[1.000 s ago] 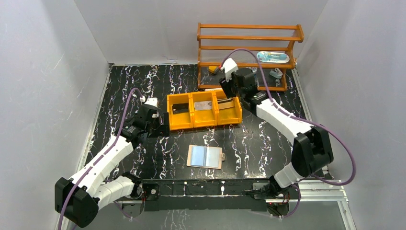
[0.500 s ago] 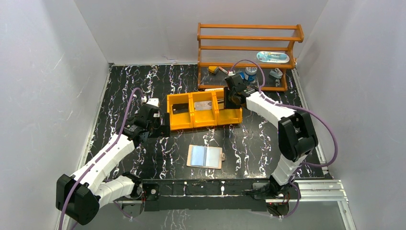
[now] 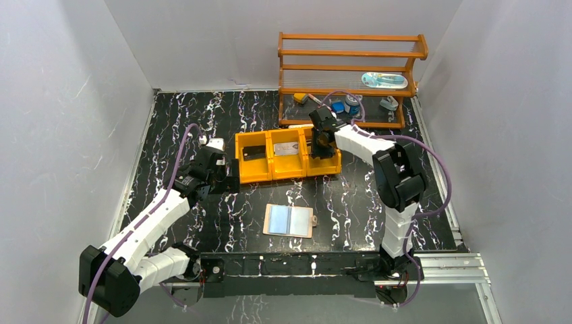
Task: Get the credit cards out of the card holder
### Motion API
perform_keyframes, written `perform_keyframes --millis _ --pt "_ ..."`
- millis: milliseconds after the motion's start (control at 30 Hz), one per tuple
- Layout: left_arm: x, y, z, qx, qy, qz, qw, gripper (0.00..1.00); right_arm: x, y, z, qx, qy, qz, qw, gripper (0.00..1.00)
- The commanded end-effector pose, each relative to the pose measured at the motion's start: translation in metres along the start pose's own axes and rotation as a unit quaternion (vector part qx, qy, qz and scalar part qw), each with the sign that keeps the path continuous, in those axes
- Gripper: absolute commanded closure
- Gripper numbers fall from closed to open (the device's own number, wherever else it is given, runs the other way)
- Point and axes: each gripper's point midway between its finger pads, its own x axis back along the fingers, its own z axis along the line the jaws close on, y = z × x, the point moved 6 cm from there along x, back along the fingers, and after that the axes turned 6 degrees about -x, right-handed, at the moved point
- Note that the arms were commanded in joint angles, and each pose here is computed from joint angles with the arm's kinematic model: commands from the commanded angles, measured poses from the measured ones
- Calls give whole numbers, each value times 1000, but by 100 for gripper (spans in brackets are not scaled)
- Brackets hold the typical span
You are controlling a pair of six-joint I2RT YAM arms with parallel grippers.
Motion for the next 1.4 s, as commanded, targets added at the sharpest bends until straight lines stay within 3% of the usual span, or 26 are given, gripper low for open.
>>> perform_keyframes --millis 0,233,1367 --pt "3 5 1 -2 -1 -12 1000 2 -1 21 4 -13 -31 -23 999 61" --pt "2 4 1 -4 -1 -10 1000 2 -16 18 4 -26 -44 -9 999 61" --pt "3 4 0 -4 -3 -10 1000 2 -26 30 8 -134 -54 -72 987 52"
